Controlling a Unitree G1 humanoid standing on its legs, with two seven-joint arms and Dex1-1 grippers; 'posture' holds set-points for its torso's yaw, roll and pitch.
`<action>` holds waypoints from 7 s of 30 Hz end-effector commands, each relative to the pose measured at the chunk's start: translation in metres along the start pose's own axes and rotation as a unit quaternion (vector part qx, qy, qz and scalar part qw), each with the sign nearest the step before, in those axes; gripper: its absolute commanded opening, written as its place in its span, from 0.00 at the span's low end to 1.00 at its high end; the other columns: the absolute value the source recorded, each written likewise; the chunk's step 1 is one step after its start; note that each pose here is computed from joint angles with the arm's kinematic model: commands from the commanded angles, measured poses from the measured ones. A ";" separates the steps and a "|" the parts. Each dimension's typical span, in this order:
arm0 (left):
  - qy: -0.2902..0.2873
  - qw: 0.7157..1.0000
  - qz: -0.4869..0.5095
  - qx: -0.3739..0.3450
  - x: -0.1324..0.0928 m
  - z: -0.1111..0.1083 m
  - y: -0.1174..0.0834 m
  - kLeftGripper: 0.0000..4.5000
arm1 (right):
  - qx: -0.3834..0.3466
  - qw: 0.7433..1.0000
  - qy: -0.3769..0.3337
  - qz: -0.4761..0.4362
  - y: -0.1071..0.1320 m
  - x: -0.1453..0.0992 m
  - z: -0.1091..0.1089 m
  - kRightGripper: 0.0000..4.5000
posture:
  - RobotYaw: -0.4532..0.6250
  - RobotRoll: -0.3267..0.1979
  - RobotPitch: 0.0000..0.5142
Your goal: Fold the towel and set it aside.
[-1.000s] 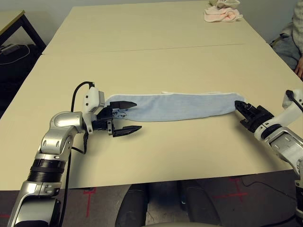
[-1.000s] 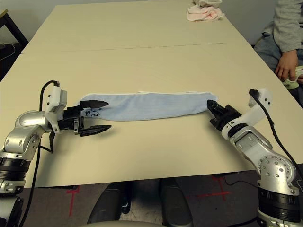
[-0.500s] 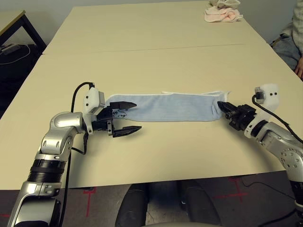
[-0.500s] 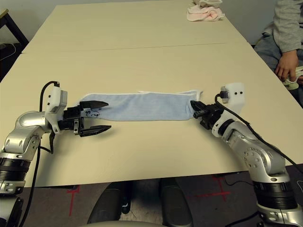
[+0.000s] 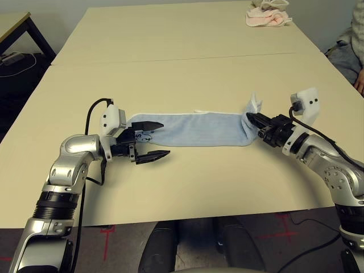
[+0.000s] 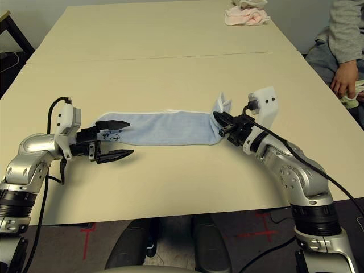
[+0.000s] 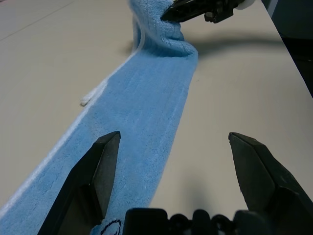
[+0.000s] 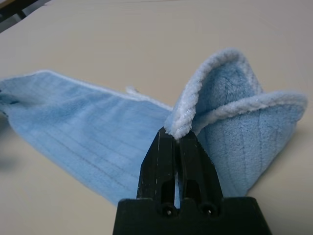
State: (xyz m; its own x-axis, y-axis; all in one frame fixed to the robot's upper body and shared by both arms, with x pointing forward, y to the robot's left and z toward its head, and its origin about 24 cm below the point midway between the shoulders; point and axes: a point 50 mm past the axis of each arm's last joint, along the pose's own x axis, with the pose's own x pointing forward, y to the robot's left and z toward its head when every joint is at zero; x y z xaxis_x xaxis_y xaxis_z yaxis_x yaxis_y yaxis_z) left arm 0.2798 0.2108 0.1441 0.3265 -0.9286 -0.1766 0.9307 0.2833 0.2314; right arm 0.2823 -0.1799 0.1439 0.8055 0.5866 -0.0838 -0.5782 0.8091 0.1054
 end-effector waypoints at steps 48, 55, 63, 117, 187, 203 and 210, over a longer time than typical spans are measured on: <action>0.017 1.000 -0.006 -0.010 -0.002 -0.006 -0.007 1.00 | -0.185 0.962 0.036 0.195 0.061 0.041 -0.005 0.01 | 0.48 0.62 0.31; 0.015 1.000 -0.008 -0.010 0.000 -0.005 -0.006 1.00 | -0.199 0.958 0.044 0.202 0.066 0.047 -0.007 0.01 | 0.48 0.62 0.31; 0.014 1.000 -0.009 -0.008 0.001 -0.004 -0.006 1.00 | -0.228 0.945 0.066 0.225 0.072 0.054 -0.012 0.01 | 0.48 0.62 0.31; 0.007 0.998 0.055 -0.010 -0.005 -0.003 0.006 1.00 | -0.260 0.957 0.012 0.131 -0.009 -0.013 -0.003 1.00 | 0.47 0.62 0.28; 0.157 0.856 0.260 -0.419 -0.064 -0.001 -0.008 1.00 | -0.258 0.947 -0.034 0.191 0.011 0.023 0.002 1.00 | 0.53 0.62 0.31; 0.092 0.832 0.264 -0.479 -0.045 -0.009 -0.001 1.00 | -0.258 0.948 -0.034 0.185 0.010 0.020 0.003 1.00 | 0.51 0.62 0.31; 0.097 0.826 0.288 -0.475 -0.048 -0.015 0.002 1.00 | -0.257 0.948 -0.034 0.184 0.010 0.019 0.002 1.00 | 0.51 0.62 0.31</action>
State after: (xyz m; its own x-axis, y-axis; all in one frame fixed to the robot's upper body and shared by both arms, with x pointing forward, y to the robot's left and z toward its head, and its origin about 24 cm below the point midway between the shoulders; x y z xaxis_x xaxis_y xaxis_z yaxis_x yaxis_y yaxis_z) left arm 0.2689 0.2564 0.1417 0.6864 -0.5728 -0.4481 0.3134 0.7890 -0.5285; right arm 0.2950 -0.1603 0.1459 0.5342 0.8425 -0.0700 -0.7923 0.4701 -0.3890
